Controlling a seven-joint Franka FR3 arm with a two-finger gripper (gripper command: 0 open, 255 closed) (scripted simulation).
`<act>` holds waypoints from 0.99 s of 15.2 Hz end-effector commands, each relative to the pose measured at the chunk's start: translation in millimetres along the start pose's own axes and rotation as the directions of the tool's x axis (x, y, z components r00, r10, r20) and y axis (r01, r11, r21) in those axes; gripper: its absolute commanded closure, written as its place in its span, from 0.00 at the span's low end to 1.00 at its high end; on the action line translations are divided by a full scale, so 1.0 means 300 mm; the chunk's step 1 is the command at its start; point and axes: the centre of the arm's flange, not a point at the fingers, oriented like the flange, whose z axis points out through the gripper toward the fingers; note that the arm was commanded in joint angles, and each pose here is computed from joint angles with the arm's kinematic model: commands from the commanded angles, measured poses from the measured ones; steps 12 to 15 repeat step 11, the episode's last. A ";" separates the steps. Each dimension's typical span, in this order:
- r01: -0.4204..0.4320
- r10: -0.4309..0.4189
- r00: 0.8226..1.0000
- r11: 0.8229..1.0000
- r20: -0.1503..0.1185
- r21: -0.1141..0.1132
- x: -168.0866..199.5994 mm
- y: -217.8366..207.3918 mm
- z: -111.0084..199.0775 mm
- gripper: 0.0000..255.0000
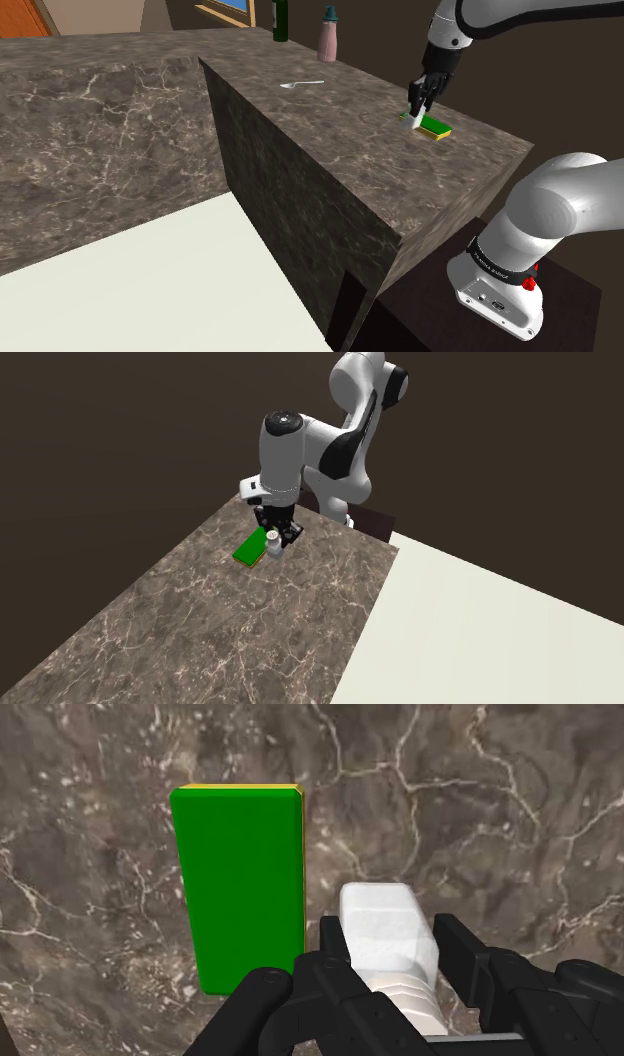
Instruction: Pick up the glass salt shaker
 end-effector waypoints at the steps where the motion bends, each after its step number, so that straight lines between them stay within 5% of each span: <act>1: 0.000 0.000 1.000 1.000 0.000 0.000 0.002 0.005 -0.033 1.00; 9: 0.000 0.000 1.000 1.000 0.000 0.000 0.014 0.020 -0.172 1.00; 15: 0.000 0.000 1.000 1.000 0.000 0.000 0.014 0.020 -0.175 1.00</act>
